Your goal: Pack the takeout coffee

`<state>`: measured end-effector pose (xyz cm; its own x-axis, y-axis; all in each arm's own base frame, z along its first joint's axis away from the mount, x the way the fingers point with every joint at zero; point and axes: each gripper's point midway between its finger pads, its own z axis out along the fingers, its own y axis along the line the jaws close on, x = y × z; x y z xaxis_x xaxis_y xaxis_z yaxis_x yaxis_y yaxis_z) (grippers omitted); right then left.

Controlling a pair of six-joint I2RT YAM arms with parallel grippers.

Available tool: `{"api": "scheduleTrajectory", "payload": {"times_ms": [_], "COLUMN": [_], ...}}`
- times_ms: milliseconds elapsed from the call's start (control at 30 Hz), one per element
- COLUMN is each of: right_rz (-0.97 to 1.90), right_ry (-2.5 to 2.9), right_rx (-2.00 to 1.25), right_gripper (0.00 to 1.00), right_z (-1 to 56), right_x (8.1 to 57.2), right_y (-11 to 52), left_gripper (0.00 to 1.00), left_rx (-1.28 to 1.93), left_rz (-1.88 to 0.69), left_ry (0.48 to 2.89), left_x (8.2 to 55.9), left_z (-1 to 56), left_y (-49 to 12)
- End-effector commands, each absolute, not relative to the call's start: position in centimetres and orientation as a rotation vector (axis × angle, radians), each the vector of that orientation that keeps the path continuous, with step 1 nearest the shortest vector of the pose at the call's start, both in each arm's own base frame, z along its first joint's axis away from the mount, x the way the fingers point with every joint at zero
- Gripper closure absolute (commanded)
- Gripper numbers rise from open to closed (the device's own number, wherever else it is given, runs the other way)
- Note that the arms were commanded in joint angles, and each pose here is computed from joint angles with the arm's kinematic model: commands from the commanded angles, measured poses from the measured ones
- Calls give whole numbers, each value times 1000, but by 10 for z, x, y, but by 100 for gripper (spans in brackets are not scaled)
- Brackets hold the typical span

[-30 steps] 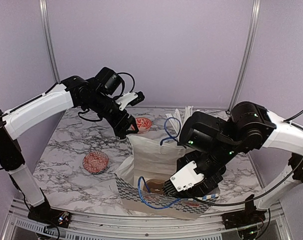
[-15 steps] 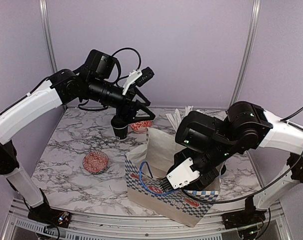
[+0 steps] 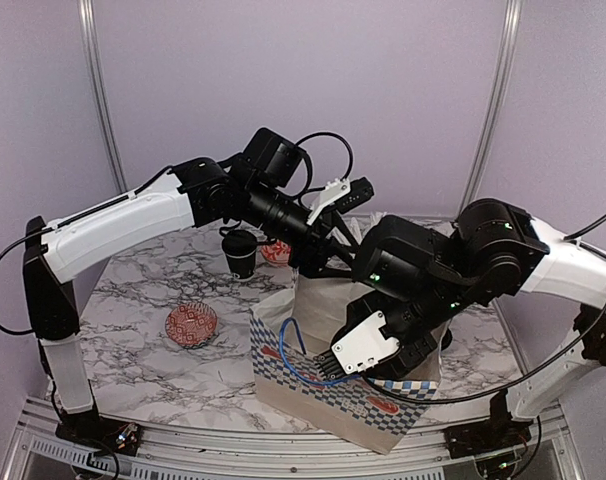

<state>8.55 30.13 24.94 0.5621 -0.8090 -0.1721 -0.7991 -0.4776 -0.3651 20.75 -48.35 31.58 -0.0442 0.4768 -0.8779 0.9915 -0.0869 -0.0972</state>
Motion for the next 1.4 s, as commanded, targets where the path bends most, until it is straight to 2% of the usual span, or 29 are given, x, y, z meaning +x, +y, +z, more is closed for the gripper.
{"api": "scheduleTrajectory", "payload": {"times_ms": [0,133,367,500,767,1033,1367], "right_rz": [-8,-7,-2,0,63,51,60], "right_ry": [1281,1288,1289,1281,1261,1245,1282], "right_rx": [-2349,-2352,-2354,-2337,-2289,-2272,-2308], "right_gripper": [73,74,74,76,77,79,79], "right_z": [265,263,263,267,290,286,270], "right_x": [83,83,82,84,84,90,86], "right_y": [304,302,302,306,332,348,341], "left_gripper": [39,46,75,99,100,100,100], "left_rx": [1655,1701,1682,1668,1565,1351,1286], "left_rz": [-1184,-1220,-1089,-1007,-766,-553,-623], "left_ry": [1479,1458,1534,1563,1639,1768,1845], "left_x": [192,176,193,196,205,227,216], "left_z": [331,324,311,317,333,343,340], "left_y": [-494,-504,-506,-492,-440,-391,-380]}}
